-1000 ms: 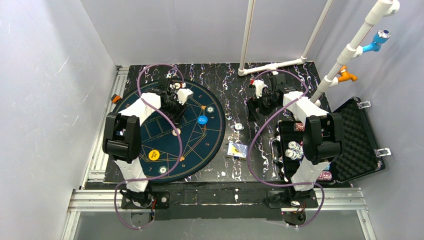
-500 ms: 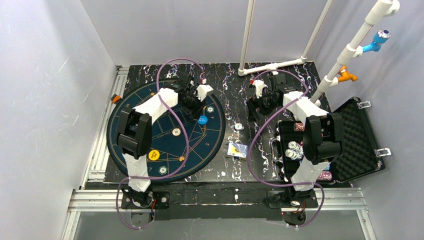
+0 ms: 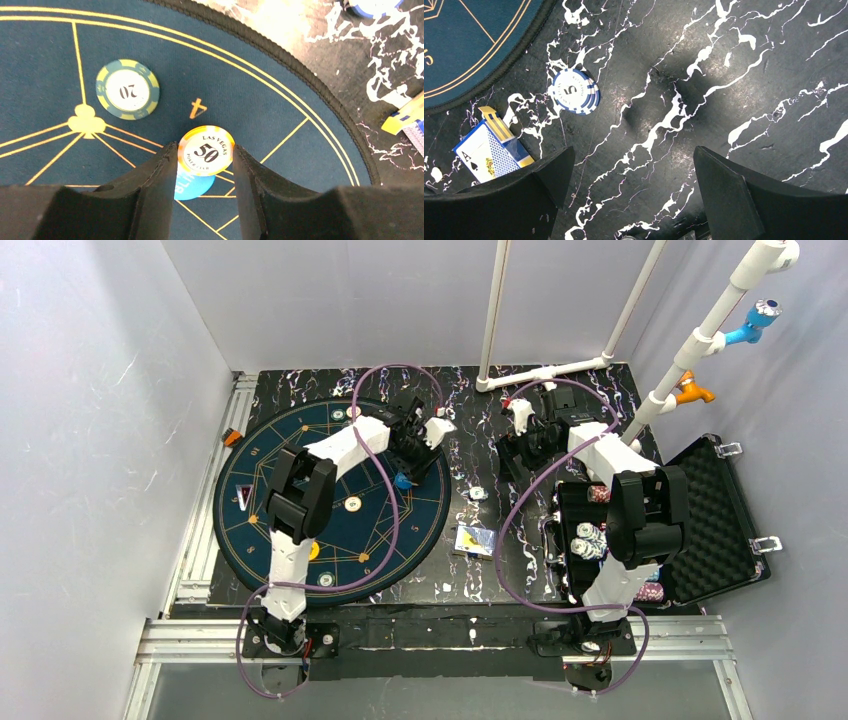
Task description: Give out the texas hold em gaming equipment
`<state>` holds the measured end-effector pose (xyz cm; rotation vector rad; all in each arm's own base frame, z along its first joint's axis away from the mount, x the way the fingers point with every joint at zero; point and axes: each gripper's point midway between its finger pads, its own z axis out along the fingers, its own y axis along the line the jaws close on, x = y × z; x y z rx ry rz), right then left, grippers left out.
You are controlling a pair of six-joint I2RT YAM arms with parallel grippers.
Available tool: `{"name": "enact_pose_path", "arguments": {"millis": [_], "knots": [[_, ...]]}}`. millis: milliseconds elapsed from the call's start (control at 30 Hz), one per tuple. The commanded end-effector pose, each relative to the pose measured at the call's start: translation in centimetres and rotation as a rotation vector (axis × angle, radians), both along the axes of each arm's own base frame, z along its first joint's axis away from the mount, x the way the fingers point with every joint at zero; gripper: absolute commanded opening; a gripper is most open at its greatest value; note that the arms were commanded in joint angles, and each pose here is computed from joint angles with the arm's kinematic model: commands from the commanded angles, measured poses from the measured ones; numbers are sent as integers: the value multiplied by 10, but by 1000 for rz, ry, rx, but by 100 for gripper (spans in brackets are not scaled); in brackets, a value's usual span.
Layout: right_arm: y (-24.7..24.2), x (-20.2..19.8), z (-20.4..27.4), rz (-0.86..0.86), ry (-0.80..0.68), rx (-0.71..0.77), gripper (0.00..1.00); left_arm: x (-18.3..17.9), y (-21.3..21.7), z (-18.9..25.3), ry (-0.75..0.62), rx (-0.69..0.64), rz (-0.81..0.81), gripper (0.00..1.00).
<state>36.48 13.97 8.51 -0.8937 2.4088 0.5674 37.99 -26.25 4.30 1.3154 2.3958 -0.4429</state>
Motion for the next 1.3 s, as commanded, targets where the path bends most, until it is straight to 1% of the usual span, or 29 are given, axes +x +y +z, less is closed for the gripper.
{"name": "enact_pose_path", "arguments": {"millis": [0,133,300,333,467,533,733,833,900,967,1033,1133,1267], "knots": [[-2,0,15,-4,-41,9,98,12,-11,15,-47,-10,-3,33],[-3,1,17,-7,-46,9,98,15,-16,8,-45,3,-10,34],[-4,1,19,-8,-50,14,98,19,-18,2,-45,12,-15,39],[-4,1,19,-9,-50,14,98,20,-19,2,-46,11,-16,41],[-5,1,20,-11,-53,13,98,23,-23,11,-62,1,-12,60],[-4,1,20,-11,-53,15,98,24,-24,21,-77,-11,-5,67],[-4,1,20,-9,-51,20,98,17,-15,67,-120,-61,13,71],[-4,0,20,-8,-49,22,98,11,6,84,-129,-65,33,72],[-3,0,20,-6,-48,23,98,4,28,86,-112,-55,51,71],[-3,-1,19,-2,-45,27,98,-4,50,82,-100,-40,56,67],[-1,-2,18,3,-37,32,98,-10,64,72,-100,1,45,62],[0,-2,17,8,-28,40,98,-14,65,63,-83,10,42,51],[0,-2,17,5,-29,38,98,-5,52,56,-87,-3,54,43]]}}
